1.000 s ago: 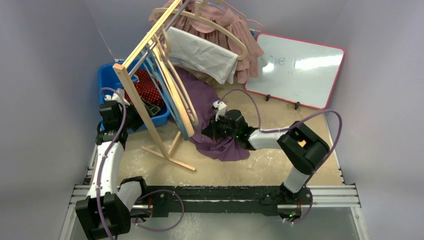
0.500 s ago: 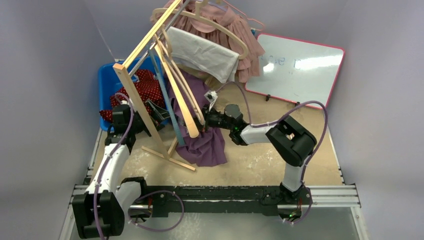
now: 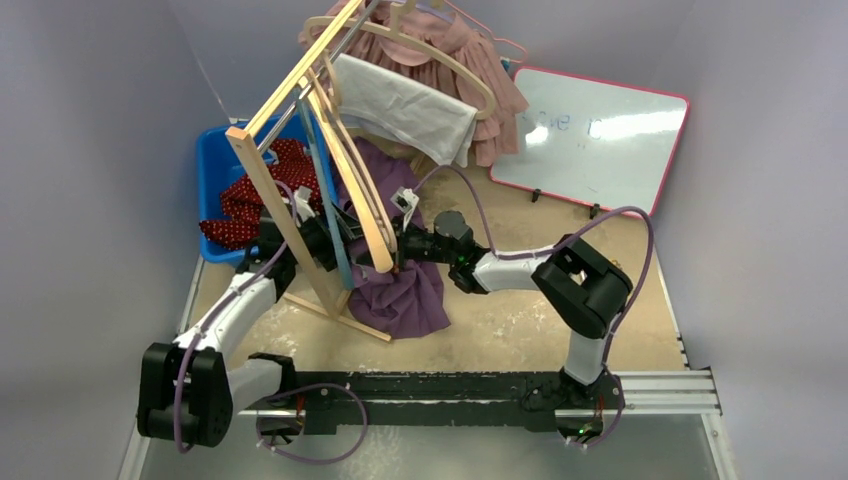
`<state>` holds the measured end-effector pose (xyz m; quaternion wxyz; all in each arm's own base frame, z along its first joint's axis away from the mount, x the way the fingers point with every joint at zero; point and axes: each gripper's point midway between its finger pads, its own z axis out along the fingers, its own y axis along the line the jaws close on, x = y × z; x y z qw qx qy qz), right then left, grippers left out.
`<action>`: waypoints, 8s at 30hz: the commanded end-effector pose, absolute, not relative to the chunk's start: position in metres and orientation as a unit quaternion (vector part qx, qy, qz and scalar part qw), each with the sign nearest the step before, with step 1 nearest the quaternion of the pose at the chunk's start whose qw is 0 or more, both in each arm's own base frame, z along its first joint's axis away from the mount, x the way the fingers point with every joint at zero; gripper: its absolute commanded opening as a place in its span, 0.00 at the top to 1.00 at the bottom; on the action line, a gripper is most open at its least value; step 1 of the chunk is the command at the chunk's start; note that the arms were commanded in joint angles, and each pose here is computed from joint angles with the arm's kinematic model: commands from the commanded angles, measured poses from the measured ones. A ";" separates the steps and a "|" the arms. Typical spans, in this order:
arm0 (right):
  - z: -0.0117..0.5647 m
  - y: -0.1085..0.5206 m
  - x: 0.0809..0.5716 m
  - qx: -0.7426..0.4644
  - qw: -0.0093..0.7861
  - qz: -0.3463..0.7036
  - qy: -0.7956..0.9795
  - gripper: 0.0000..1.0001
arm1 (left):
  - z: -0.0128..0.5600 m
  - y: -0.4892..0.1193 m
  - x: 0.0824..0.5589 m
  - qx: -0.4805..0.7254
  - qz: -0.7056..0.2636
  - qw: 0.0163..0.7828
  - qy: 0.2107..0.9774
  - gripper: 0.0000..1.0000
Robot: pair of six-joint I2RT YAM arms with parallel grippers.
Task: Remove the skirt from the hanger
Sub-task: Pick up the skirt from the center of the board, then place the hanger in the bin.
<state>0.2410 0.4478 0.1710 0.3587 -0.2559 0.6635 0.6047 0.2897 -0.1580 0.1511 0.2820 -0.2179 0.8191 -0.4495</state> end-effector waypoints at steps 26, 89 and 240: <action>0.199 0.343 0.246 -0.241 0.493 0.415 0.726 0.22 | 0.234 -0.100 0.316 -0.268 -0.514 0.411 0.704 1.00; 0.267 0.240 0.266 -0.150 0.596 0.331 0.716 0.14 | 0.121 0.049 0.443 -0.378 -0.214 0.399 0.808 1.00; 0.274 0.233 0.278 -0.155 0.614 0.290 0.717 0.12 | 0.229 0.015 0.336 -0.257 -0.074 0.470 0.841 0.26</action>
